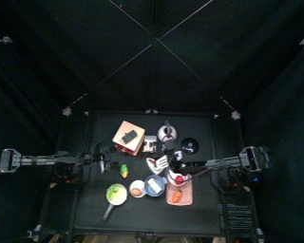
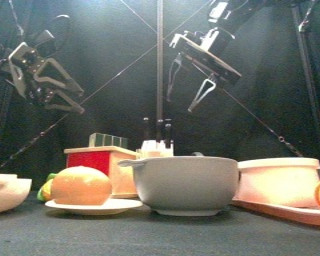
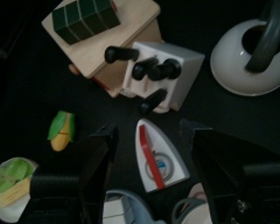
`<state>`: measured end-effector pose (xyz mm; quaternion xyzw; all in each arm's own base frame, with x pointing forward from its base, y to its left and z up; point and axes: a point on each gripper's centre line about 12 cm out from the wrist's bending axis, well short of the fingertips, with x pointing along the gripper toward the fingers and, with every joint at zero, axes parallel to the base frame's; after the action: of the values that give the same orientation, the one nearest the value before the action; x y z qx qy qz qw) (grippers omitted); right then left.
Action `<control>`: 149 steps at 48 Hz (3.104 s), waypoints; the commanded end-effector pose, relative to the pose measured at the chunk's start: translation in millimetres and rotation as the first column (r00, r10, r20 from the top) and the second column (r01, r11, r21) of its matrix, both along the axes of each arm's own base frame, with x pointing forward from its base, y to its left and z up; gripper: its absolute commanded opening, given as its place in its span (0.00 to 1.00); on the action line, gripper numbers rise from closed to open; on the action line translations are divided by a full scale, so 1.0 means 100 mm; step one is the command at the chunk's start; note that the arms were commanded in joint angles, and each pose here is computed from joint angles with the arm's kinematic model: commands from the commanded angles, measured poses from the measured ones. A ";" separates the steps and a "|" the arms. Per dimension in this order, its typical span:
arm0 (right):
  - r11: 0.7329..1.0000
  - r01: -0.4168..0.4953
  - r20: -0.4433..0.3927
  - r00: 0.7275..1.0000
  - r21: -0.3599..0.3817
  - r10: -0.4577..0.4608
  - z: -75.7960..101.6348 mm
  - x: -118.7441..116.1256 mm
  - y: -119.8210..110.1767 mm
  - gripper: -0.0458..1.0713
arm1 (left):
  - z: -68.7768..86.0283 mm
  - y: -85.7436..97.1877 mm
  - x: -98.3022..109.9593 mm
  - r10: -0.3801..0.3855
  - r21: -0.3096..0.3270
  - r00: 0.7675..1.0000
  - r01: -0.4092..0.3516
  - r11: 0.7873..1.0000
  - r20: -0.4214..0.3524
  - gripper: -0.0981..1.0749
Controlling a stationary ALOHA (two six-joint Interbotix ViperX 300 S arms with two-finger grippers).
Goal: Grab cleaver
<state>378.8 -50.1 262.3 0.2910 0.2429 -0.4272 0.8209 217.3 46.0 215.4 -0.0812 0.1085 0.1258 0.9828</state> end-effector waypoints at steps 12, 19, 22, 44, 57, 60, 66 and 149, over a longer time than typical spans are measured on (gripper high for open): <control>0.997 0.019 -0.011 1.000 -0.077 -0.020 0.03 -0.37 -0.36 0.86 | 0.31 0.26 0.19 0.182 -0.176 0.977 -0.162 0.971 0.110 0.94; 0.996 -0.004 0.002 1.000 -0.093 0.004 -0.05 -0.49 -0.50 0.86 | 0.42 0.31 0.39 0.163 -0.197 0.985 -0.150 0.969 0.050 0.94; 0.994 -0.017 0.009 1.000 -0.108 0.019 -0.07 -0.54 -0.57 0.86 | 0.44 0.34 0.48 0.161 -0.207 0.987 -0.151 0.966 0.029 0.94; 0.988 -0.080 0.030 0.996 -0.132 0.084 -0.22 -0.72 -0.82 0.86 | 0.81 0.50 1.05 0.059 -0.245 0.989 -0.091 0.965 -0.134 0.94; 0.988 -0.075 0.033 0.996 -0.136 0.081 -0.22 -0.85 -0.81 0.86 | 1.18 0.48 1.10 -0.023 -0.179 0.970 -0.022 0.984 -0.243 0.94; 0.988 -0.074 0.035 0.996 -0.133 0.080 -0.23 -0.90 -0.79 0.86 | 1.23 0.47 1.11 -0.031 -0.174 0.961 -0.019 0.985 -0.276 0.94; 0.989 -0.064 0.045 0.996 -0.133 0.071 -0.22 -1.00 -0.78 0.86 | 1.30 0.46 1.14 -0.012 -0.160 0.948 -0.041 0.986 -0.319 0.94; 0.996 -0.058 0.067 0.996 -0.069 0.063 -0.39 -1.11 -0.87 0.84 | 0.70 0.19 1.17 0.545 0.028 0.724 -0.590 0.807 -0.424 0.94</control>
<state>264.4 -134.3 213.4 0.2682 0.2230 -0.4010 0.8471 332.5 63.8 281.2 -0.1358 0.2964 0.4277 0.8431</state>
